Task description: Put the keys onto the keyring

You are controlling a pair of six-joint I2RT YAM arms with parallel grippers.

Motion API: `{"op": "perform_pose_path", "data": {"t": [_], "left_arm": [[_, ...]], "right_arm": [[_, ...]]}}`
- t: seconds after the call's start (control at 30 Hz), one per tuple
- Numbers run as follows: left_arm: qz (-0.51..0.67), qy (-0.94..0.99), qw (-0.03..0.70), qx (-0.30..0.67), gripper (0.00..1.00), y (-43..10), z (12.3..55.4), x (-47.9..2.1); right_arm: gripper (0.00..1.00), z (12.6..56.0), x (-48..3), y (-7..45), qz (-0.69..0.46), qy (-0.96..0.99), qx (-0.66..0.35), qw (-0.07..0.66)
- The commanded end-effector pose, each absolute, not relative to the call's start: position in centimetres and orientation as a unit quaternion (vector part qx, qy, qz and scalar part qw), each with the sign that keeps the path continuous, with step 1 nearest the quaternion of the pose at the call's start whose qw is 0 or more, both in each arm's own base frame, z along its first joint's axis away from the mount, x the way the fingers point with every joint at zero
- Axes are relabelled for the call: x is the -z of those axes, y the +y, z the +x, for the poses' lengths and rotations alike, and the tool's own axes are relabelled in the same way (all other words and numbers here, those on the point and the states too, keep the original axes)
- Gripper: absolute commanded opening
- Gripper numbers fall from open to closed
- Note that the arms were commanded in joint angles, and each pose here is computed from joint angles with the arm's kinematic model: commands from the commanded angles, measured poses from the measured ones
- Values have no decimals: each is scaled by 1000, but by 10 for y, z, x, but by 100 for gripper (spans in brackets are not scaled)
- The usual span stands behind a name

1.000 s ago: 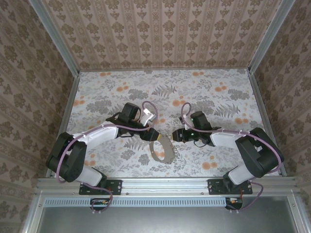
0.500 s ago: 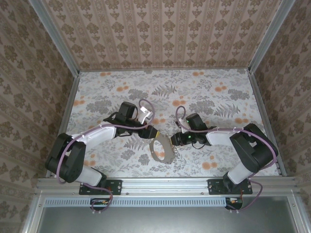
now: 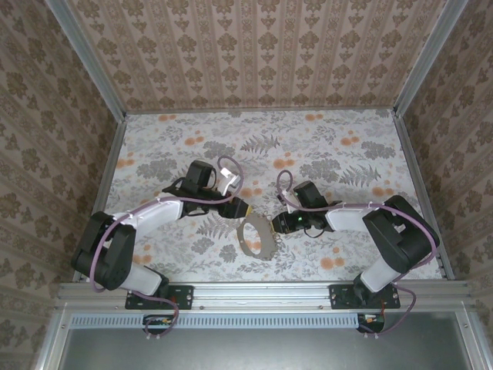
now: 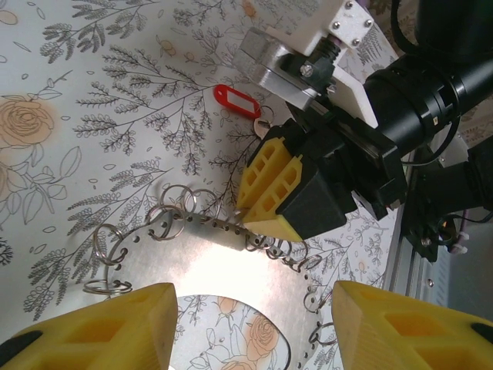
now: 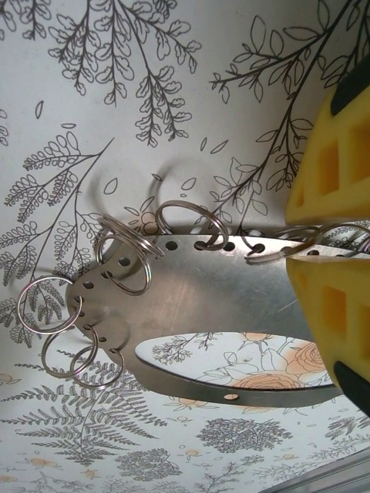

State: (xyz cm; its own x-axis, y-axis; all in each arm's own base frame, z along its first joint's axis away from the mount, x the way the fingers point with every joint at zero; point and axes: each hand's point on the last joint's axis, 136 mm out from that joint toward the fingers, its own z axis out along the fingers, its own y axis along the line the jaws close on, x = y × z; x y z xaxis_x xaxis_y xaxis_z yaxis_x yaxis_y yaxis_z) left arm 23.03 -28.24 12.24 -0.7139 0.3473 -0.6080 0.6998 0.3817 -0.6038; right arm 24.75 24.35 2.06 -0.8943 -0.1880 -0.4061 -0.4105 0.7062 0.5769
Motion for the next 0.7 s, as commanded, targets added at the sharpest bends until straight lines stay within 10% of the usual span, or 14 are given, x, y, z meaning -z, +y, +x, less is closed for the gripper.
{"op": "perform_pose_path", "data": {"t": [0.0, 0.67], "left_arm": [[322, 797, 208, 467, 55, -281, 230, -137], [372, 717, 243, 536, 46, -286, 203, -201]], "right_arm": [[17, 255, -29, 249, -181, 903, -346, 179], [0, 242, -171, 265, -328, 731, -411, 435]]}}
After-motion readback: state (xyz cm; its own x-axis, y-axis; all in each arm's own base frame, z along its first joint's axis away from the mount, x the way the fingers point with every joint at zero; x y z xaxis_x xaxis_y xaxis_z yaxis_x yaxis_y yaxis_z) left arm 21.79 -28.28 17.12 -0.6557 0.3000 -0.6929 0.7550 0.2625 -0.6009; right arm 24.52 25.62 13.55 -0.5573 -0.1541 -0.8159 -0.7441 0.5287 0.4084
